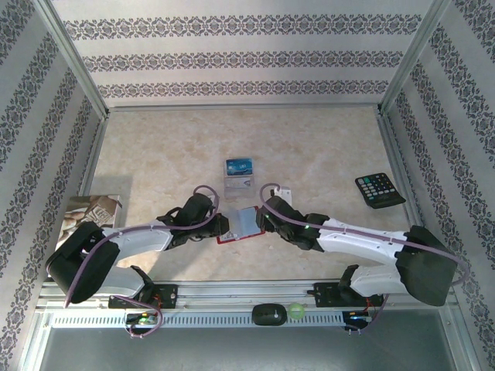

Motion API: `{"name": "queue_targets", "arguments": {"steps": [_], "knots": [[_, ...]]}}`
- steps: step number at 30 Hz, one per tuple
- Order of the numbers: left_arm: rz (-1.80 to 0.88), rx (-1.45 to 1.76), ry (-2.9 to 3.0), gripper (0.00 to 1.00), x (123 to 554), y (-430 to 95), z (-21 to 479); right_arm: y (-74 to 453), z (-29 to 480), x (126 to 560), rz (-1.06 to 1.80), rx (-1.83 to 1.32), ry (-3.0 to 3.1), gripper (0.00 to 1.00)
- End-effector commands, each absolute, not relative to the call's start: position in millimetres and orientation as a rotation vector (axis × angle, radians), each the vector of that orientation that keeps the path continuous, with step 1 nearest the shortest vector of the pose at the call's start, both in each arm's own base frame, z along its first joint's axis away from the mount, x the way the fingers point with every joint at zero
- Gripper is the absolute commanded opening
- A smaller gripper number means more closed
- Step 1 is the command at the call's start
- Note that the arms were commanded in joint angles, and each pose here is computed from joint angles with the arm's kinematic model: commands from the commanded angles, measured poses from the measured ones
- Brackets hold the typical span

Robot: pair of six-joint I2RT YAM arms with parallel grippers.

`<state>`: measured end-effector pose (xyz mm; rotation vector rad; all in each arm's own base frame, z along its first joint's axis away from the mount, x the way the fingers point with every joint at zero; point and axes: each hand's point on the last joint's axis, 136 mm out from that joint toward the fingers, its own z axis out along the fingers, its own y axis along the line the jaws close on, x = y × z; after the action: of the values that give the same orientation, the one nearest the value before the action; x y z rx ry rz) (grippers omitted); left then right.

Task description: Take the credit cards out of the card holder

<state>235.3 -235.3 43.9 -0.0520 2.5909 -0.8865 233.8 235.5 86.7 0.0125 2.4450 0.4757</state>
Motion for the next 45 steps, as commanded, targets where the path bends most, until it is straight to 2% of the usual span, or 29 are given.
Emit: {"name": "queue_targets", "arguments": {"steps": [1,7,15,19,24,31,33,38,45], "knots": [[-0.907,0.047,2.6,0.19,233,-246,55,235,93,234,0.444,-0.089,2.47,0.43],[-0.971,0.171,2.619,0.2,233,-284,62,231,94,238,0.447,-0.056,2.464,0.42],[-0.997,0.267,2.752,0.17,224,-324,17,219,100,235,0.473,-0.025,2.436,0.4],[-1.063,0.264,2.683,0.21,228,-330,34,223,104,232,0.522,-0.04,2.423,0.41],[-1.023,0.227,2.534,0.29,233,-307,86,253,110,232,0.639,-0.163,2.438,0.38],[-0.853,0.066,2.562,0.34,230,-236,72,306,94,236,0.755,-0.346,2.526,0.19],[-0.803,0.051,2.589,0.34,228,-225,60,305,77,242,0.68,-0.338,2.576,0.14],[-0.75,0.027,2.62,0.35,231,-214,42,287,35,241,0.539,-0.256,2.699,0.1],[-0.701,0.043,2.632,0.37,237,-212,32,253,-4,204,0.391,-0.128,2.811,0.08]]}}
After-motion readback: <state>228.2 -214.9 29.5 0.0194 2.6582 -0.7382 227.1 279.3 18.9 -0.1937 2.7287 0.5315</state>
